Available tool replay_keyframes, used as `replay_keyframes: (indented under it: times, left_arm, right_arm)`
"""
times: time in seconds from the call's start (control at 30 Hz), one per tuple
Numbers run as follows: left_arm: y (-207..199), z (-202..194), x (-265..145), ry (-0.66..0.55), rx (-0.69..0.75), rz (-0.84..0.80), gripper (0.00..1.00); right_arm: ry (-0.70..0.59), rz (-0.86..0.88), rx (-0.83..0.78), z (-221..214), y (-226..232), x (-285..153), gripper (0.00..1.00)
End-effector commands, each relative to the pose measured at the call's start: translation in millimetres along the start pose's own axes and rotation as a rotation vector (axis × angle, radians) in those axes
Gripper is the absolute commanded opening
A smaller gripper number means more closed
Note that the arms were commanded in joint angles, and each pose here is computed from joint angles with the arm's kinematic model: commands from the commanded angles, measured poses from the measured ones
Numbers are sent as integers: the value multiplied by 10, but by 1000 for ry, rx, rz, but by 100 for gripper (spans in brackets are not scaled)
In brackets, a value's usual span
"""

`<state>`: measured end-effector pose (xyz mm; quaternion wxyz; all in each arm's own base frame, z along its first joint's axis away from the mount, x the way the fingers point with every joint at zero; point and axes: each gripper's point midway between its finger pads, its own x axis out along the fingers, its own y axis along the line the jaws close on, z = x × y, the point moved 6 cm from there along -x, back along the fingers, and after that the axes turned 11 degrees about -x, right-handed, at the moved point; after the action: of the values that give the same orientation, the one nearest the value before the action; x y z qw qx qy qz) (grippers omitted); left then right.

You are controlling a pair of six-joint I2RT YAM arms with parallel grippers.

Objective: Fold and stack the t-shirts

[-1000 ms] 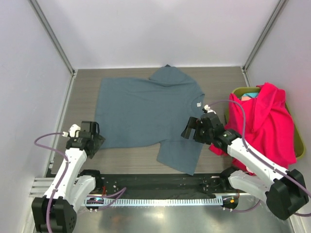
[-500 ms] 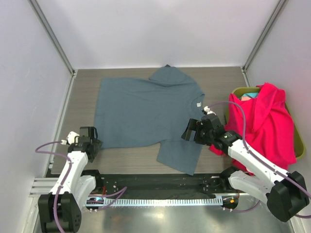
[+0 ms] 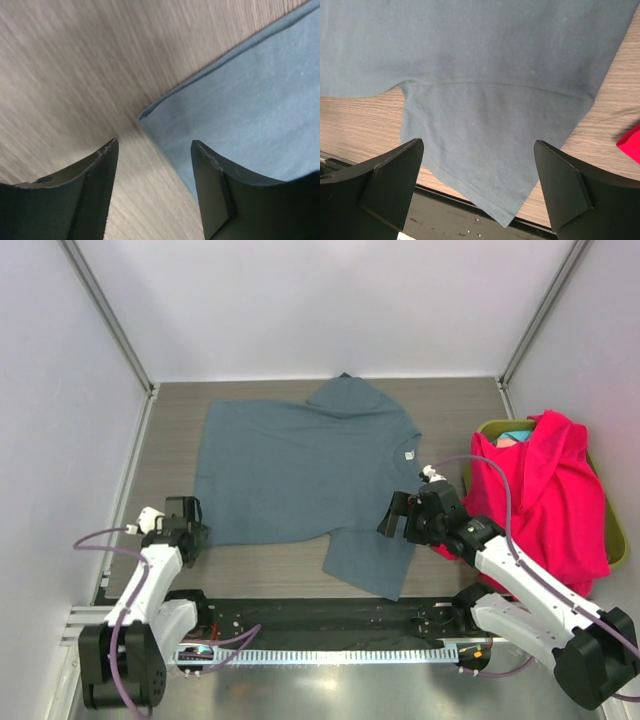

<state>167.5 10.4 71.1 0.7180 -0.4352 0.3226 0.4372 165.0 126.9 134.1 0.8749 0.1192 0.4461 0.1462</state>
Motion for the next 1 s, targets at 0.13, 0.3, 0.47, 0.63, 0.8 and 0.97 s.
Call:
replay_keyframes:
  times: [0.13,0.3,0.47,0.63,0.8,0.97]
  left_arm:
    - [-208,35,145,0,27,22,48]
    - [-290,9,192,35,72,18,29]
    - [-370,17,222,49,121,7,1]
    - [-413,15,224,57,148,-24,0]
    - [-420,9,209,60,154,-43,0]
    - [-406,35,179,36,129,-60,0]
  right_arm:
    - [-25,-81,58,2,-81,-65,98]
    - [37,-194,150,-172,-167,-72,98]
    - [88,-283,144,-377,-178,-92,98]
    - [155,-299,153,-678,-82,-100,92]
    - [241,-290,19,-1125,110,-86,89]
    - [241,-287,-69,-1238,134,-32,81]
